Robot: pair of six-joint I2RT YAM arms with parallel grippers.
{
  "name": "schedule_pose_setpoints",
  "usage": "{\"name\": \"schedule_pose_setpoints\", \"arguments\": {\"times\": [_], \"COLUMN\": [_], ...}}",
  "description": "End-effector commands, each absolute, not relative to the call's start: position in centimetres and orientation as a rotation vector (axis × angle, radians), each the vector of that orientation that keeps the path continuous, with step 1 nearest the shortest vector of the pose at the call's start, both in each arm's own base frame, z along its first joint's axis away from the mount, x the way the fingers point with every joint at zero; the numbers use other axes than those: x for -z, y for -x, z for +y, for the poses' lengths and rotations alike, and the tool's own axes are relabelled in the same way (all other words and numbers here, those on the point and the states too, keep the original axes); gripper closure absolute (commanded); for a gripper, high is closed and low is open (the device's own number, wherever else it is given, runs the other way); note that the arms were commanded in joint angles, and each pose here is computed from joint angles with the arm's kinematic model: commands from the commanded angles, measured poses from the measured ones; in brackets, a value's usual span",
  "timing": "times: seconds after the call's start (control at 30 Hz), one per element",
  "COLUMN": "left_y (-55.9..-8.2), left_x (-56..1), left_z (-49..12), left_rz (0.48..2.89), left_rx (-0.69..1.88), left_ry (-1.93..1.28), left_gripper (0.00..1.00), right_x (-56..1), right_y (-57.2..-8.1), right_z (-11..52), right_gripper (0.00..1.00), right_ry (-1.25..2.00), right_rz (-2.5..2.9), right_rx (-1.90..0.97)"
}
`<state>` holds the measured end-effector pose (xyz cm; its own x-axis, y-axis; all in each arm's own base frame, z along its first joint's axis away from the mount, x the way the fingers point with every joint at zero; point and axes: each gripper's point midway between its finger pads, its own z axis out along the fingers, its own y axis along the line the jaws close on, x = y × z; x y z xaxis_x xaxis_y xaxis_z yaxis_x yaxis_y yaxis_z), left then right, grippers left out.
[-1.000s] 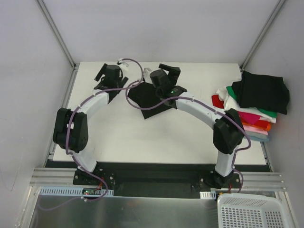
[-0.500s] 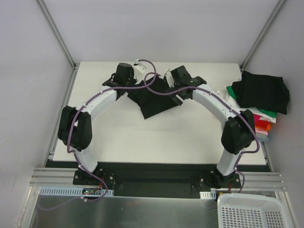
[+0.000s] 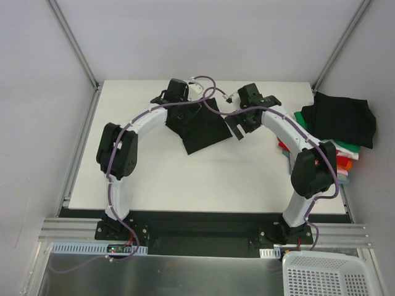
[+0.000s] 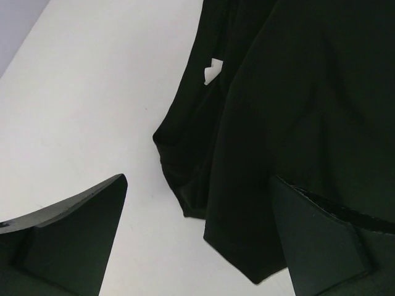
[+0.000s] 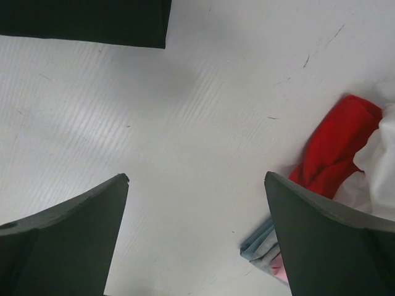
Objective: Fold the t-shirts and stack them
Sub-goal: Fold the tshirt
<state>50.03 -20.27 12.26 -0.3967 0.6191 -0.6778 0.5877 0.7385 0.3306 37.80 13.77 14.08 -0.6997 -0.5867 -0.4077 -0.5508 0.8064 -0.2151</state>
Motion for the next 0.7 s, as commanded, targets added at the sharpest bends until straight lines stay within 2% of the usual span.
{"name": "schedule_pose_setpoints", "arguments": {"times": [0.0, 0.37, 0.67], "left_y": [-51.7, -55.0, -54.0], "left_x": [-8.9, -5.6, -10.0], "left_z": [-19.8, -15.9, -17.6], "left_rz": [2.158, 2.19, 2.135], "left_rx": [-0.13, -0.526, -0.402], "left_ry": [-0.921, -0.929, -0.868], "left_gripper": [0.01, 0.0, 0.01], "right_x": [-16.0, -16.7, -14.9], "right_y": [-35.8, -34.5, -34.0], "right_z": [14.2, 13.9, 13.5], "right_gripper": [0.04, 0.04, 0.04], "right_ry": [0.823, 0.838, 0.857], "right_rz": [2.515, 2.517, 2.545], "right_rx": [0.027, 0.006, 0.019]}}
